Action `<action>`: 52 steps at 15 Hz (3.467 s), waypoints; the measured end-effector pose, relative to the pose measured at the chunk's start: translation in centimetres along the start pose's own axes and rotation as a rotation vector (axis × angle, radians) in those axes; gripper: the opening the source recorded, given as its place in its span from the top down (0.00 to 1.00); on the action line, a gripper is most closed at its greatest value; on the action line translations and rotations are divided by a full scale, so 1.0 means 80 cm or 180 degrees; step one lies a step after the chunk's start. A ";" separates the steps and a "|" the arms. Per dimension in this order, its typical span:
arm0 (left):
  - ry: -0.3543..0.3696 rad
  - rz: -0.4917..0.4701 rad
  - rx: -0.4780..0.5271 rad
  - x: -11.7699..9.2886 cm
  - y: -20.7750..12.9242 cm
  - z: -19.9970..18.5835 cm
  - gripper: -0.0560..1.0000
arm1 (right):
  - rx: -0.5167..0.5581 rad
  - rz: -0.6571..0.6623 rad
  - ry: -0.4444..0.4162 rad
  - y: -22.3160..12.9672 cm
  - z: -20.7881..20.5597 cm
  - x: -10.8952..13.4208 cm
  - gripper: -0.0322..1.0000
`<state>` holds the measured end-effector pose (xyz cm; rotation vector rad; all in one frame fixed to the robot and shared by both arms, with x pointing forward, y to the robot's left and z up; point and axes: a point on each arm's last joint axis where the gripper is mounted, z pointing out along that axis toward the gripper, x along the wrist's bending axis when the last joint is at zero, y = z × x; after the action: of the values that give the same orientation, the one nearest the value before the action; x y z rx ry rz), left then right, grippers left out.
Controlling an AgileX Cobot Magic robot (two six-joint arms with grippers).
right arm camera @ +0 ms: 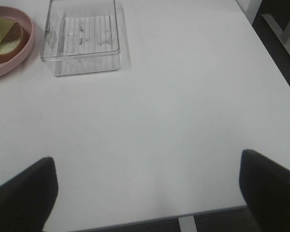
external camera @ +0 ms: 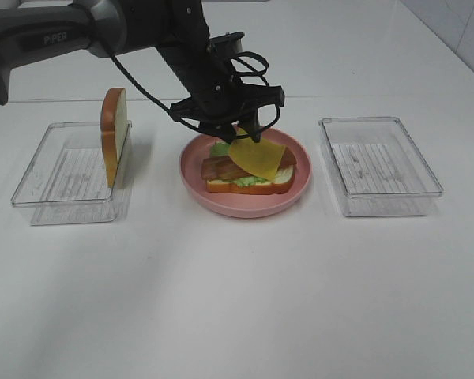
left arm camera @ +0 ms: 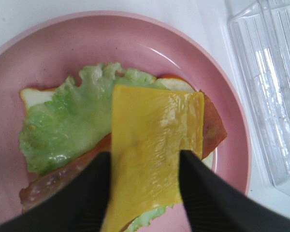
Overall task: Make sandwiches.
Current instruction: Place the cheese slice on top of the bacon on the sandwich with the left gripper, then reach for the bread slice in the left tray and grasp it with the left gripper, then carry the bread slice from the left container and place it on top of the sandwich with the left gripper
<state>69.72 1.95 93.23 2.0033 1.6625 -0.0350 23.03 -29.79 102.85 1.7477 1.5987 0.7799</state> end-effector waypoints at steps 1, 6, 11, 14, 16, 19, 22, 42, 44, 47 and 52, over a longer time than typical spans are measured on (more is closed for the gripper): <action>0.0057 0.0060 0.0012 0.000 0.002 -0.004 0.17 | 0.0000 0.0000 0.0000 0.000 0.000 0.000 0.02; 0.0101 0.0267 -0.0032 -0.021 0.029 -0.058 0.03 | 0.0000 0.0000 0.0000 0.000 0.000 0.000 0.02; 0.0172 0.0475 -0.0395 -0.041 0.056 -0.133 0.03 | 0.0000 0.0000 0.0000 0.000 0.000 0.000 0.02; 0.0186 0.0512 -0.0526 -0.047 0.060 -0.160 0.03 | 0.0000 0.0000 0.0000 0.000 0.000 0.000 0.02; 0.0241 0.0575 -0.0754 -0.054 0.064 -0.205 0.02 | 0.0000 0.0000 0.0000 0.000 0.000 0.000 0.02; 0.0377 0.0519 -0.0931 -0.045 0.062 -0.267 0.02 | 0.0000 0.0000 0.0000 0.000 0.000 0.000 0.02; 0.0580 0.0338 -0.0905 -0.006 0.056 -0.305 0.02 | 0.0000 0.0000 0.0000 0.000 0.000 0.000 0.02; 0.1094 -0.0417 0.0569 0.143 0.014 -0.106 0.03 | 0.0000 0.0000 0.0000 0.000 0.000 0.000 0.02; 0.1116 -0.0432 0.0561 0.143 0.014 -0.106 0.11 | 0.0000 0.0000 0.0000 0.000 0.000 0.000 0.02; 0.1223 -0.0412 0.0539 0.147 0.014 -0.108 0.52 | 0.0000 0.0000 0.0000 0.000 0.000 0.000 0.02; 0.1287 -0.0393 0.0500 0.147 0.016 -0.116 0.78 | 0.0000 0.0000 0.0000 0.000 0.000 0.000 0.02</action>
<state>70.91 16.25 97.59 2.1233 2.0902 0.2152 23.03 -29.79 102.85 1.7477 1.5987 0.7799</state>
